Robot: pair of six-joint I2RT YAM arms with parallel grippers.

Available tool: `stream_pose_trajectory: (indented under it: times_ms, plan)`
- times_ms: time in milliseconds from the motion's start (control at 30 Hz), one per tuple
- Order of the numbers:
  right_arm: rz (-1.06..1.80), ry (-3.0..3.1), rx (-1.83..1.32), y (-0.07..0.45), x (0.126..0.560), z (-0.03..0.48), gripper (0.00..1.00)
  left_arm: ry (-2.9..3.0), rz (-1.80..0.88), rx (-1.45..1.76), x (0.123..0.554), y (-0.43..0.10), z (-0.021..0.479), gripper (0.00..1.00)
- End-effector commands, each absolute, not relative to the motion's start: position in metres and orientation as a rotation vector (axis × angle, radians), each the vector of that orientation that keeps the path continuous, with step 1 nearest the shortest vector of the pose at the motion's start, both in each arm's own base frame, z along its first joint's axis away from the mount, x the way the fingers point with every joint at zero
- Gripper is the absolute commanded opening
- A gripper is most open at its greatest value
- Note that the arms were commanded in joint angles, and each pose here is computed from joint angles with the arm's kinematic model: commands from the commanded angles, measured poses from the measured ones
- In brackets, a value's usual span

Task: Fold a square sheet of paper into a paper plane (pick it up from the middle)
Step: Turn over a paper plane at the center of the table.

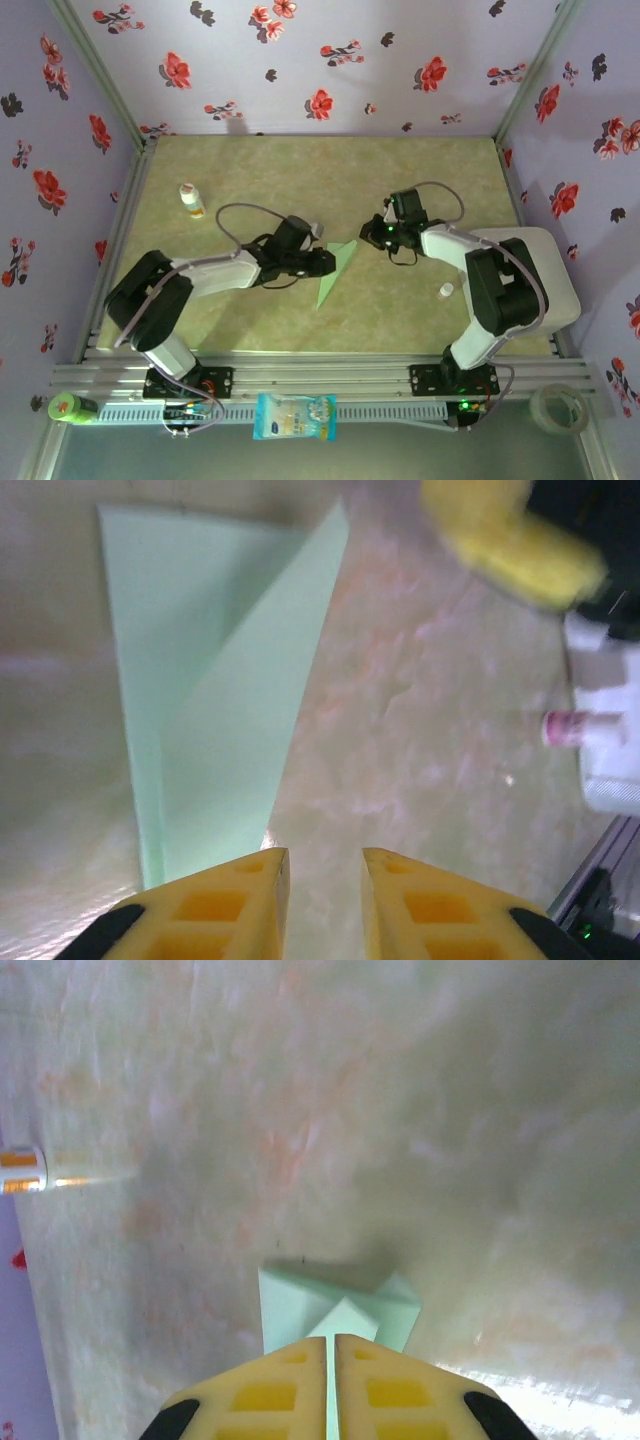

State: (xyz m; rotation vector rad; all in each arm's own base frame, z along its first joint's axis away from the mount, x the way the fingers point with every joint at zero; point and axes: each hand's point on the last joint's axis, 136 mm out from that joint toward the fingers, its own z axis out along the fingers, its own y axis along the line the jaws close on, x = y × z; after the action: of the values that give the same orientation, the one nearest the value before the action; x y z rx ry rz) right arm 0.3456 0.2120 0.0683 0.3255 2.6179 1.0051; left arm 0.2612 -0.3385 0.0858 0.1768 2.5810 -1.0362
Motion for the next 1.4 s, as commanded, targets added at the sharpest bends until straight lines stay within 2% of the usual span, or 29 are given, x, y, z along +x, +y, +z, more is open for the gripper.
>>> stream_pose_trajectory:
  times_ms: [0, 167, 533, 1033, 1367]
  plan:
    - [1.033, 2.675, 0.304, 0.225, 0.319, 0.06, 0.11, 2.652, -0.909, 0.102, 0.27, -0.304, 0.067, 0.25]
    - [1.06, 2.684, 0.318, 0.235, 0.304, 0.052, 0.13, 2.729, -0.908, 0.128, 0.271, -0.299, 0.045, 0.27]
    - [1.08, 2.702, 0.34, 0.238, 0.294, 0.042, 0.15, 2.827, -0.934, 0.222, 0.262, -0.312, 0.017, 0.26]
    - [1.077, 2.74, 0.366, 0.239, 0.287, 0.025, 0.14, 2.781, -1.048, 0.334, 0.254, -0.335, 0.028, 0.31]
    - [1.082, 2.76, 0.381, 0.239, 0.281, 0.015, 0.15, 2.755, -1.152, 0.345, 0.252, -0.346, 0.029, 0.3]
